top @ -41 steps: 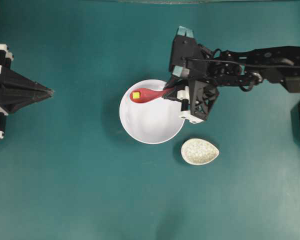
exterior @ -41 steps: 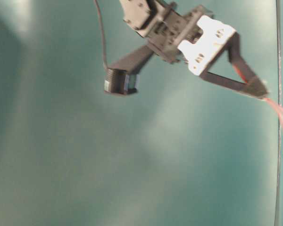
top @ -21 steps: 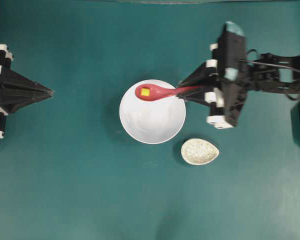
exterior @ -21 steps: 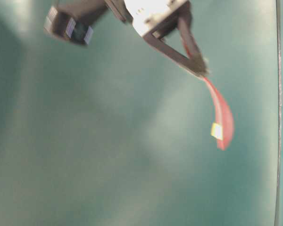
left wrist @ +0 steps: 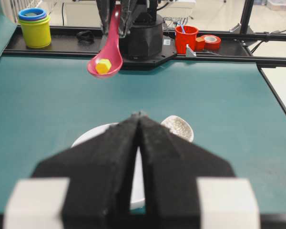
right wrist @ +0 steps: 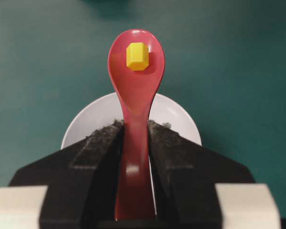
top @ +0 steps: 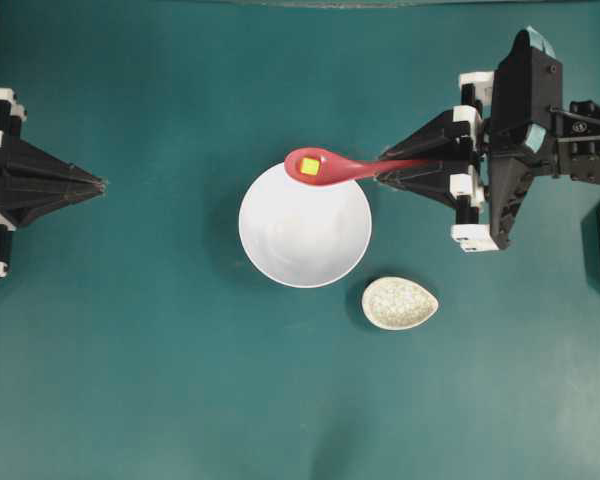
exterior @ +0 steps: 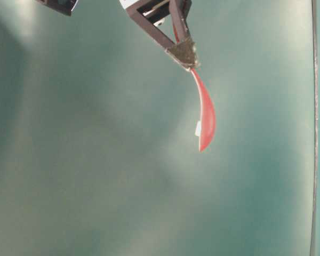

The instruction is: Scoop the yellow hexagonal prism block from the bowl with a spoon using the right arm.

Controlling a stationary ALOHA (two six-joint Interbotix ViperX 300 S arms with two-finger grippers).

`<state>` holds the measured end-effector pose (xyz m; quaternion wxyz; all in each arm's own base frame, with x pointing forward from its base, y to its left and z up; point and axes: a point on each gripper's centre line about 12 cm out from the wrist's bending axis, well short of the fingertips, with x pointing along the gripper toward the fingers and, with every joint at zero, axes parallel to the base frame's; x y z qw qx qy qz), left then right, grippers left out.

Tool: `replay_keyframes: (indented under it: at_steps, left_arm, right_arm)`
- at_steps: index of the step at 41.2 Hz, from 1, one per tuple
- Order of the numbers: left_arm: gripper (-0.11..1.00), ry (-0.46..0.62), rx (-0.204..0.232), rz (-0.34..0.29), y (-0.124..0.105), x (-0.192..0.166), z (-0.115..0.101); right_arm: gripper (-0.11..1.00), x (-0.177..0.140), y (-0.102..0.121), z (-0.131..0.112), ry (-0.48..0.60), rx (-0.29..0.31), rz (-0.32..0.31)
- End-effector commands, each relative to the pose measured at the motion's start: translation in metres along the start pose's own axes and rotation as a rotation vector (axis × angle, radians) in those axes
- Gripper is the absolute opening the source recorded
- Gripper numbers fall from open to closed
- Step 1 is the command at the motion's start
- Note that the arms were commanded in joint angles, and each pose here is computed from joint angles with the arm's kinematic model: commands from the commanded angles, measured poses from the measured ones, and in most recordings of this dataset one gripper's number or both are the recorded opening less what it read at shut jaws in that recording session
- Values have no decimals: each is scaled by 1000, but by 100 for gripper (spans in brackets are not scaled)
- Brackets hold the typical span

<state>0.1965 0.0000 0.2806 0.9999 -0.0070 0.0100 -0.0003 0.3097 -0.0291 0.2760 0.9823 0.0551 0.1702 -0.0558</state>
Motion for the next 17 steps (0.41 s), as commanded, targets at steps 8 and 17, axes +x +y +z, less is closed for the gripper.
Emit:
replay_keyframes:
  at_steps: [8, 17]
  left_arm:
    - [0, -21, 0, 1, 0, 2, 9]
    - [0, -11, 0, 1, 0, 2, 8]
  right_arm:
    - [22, -2, 1, 8, -27, 1, 2]
    - [22, -2, 1, 7, -24, 1, 2]
